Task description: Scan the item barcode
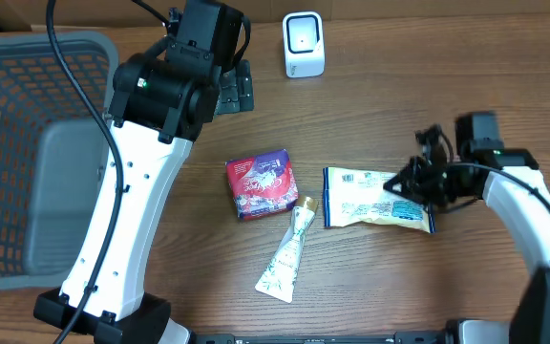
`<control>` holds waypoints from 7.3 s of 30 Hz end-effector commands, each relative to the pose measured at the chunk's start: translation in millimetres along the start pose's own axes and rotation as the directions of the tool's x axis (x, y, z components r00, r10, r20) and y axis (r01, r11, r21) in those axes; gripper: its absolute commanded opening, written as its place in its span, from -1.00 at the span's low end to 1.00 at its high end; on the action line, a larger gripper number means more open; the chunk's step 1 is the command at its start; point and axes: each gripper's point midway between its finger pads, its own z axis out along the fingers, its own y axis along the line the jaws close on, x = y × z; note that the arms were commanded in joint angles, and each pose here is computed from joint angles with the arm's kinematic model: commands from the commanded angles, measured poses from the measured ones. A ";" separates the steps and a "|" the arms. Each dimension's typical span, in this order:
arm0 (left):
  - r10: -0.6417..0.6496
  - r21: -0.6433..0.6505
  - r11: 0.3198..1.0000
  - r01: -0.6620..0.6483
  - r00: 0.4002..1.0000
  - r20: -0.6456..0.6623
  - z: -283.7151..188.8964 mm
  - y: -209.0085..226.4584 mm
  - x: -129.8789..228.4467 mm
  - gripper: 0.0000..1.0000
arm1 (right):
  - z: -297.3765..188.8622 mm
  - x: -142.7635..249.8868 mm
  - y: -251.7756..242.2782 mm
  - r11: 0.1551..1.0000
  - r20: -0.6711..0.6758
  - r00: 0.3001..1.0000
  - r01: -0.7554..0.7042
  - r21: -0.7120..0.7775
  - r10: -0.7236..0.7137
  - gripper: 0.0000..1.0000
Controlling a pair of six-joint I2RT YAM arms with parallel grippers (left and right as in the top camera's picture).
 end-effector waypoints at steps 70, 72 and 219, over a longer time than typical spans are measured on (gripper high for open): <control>-0.027 0.131 0.990 0.051 0.983 -0.180 9.8 -24.7 42.7 1.00 | 7.6 23.6 -127.4 0.936 0.042 0.939 -0.338 -0.095 0.343 1.00; -0.004 0.214 0.975 0.053 0.974 -0.224 22.8 -44.9 53.2 0.64 | 12.6 25.6 -128.1 0.942 0.042 0.944 -0.322 -0.091 0.326 1.00; -0.348 -0.047 0.927 0.371 0.902 0.254 -110.4 143.9 -33.3 1.00 | -133.1 -39.9 78.1 0.906 0.612 0.672 0.365 0.215 -0.416 -0.92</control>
